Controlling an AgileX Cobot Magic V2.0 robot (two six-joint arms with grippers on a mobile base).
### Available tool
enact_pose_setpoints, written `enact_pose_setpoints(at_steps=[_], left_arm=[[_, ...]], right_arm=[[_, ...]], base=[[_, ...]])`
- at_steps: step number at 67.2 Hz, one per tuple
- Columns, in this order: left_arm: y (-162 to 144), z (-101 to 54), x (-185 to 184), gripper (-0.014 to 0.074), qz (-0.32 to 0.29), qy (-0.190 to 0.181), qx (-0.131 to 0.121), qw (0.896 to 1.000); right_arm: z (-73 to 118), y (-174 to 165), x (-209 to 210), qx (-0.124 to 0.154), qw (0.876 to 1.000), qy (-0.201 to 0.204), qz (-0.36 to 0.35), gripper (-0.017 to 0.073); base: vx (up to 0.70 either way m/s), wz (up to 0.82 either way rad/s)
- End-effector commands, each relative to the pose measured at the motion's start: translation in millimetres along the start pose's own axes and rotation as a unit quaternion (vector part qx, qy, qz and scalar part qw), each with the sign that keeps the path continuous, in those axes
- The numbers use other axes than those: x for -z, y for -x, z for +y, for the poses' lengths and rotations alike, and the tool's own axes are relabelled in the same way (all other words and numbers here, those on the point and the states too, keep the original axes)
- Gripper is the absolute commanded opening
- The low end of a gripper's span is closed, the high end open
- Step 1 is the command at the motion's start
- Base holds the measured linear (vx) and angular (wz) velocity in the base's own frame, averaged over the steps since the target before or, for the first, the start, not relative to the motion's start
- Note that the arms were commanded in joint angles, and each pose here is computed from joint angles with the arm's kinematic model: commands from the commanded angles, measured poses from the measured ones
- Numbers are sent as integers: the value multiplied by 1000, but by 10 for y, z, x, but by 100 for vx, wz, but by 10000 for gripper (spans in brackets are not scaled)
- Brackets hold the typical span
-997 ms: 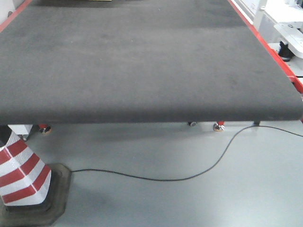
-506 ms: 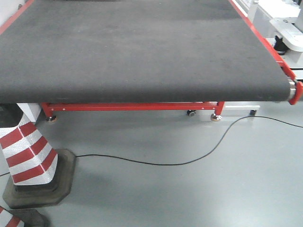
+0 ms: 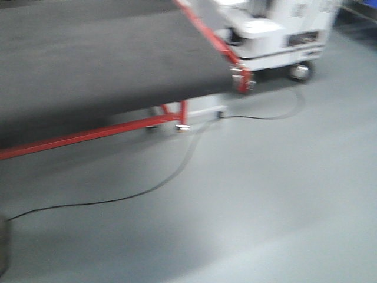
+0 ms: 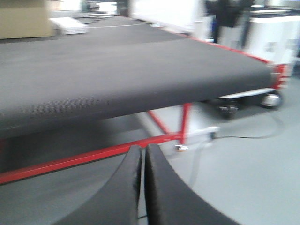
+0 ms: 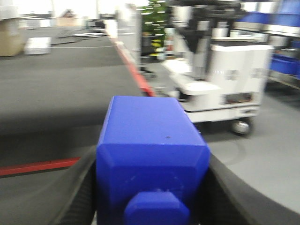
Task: Pour parts from conveyor to right shelf
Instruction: 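Back away from the conveyor and turn the base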
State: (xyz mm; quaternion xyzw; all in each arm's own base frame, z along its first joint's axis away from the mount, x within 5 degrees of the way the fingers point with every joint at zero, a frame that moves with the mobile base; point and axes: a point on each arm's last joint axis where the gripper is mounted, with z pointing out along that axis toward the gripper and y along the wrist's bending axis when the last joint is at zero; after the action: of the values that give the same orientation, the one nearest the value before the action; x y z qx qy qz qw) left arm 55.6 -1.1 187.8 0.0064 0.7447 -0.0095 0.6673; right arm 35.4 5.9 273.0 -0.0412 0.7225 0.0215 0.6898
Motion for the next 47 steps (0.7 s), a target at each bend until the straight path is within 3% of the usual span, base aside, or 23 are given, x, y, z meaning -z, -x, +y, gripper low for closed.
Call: enact_pose_setpoints(at_steps=[1, 47], left_arm=[[128, -6, 21, -6, -47, -4, 4, 999], [128, -6, 21, -6, -47, -4, 4, 999]], right_arm=[[-11, 144, 15, 2, 999, -5, -45, -5], [-11, 144, 15, 2, 999, -5, -45, -5]], base=[[-21, -87], [-22, -76]])
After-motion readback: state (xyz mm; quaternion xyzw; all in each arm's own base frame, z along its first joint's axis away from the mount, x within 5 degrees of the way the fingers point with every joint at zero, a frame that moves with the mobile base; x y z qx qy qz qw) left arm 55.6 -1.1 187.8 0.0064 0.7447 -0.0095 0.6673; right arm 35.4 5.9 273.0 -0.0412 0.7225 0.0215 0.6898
